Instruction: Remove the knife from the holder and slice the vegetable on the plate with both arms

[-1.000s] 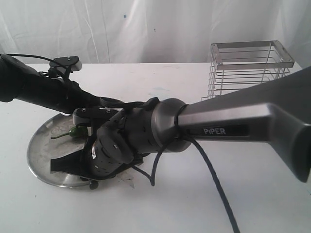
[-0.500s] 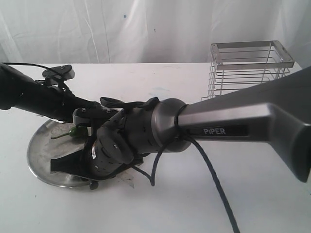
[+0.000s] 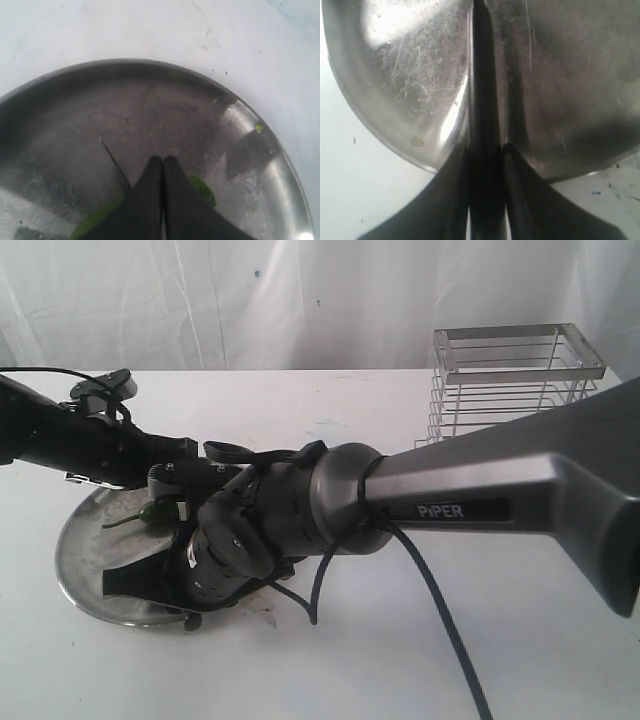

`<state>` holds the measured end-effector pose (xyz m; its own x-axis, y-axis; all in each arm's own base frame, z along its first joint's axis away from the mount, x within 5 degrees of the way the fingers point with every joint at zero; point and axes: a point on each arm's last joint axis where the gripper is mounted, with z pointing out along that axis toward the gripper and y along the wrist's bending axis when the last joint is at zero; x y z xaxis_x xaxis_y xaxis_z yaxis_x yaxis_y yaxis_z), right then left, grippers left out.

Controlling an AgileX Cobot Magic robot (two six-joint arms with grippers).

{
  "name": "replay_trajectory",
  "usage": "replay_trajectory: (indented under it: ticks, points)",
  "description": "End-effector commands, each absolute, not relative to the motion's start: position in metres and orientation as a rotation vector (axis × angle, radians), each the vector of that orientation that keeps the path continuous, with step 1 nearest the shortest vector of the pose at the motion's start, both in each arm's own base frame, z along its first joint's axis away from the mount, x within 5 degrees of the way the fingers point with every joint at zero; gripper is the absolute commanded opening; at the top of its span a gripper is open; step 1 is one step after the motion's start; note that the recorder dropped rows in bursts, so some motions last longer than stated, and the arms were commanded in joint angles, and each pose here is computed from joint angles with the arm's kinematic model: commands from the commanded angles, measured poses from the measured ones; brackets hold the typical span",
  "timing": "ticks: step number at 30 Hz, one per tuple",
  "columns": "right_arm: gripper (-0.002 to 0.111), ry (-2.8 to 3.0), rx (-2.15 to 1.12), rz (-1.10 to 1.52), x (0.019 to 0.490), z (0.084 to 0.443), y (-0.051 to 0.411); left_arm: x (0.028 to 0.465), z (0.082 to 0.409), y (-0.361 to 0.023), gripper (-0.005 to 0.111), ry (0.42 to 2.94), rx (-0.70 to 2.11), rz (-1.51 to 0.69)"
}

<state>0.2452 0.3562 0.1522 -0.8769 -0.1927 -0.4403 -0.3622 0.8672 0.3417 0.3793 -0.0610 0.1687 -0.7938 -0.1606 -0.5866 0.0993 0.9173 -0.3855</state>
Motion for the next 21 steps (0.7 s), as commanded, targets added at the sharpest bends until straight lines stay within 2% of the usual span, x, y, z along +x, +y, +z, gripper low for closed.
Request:
replay_trajectory:
  ticks: [1, 21]
  points:
    - [0.0, 2.637, -0.414, 0.595, 0.246, 0.153, 0.357, 0.377, 0.186, -0.062, 0.0, 2.385, 0.0, -0.551]
    - [0.0, 2.648, -0.415, 0.584, 0.245, 0.153, 0.356, 0.369, 0.162, -0.054, 0.0, 2.436, -0.001, -0.442]
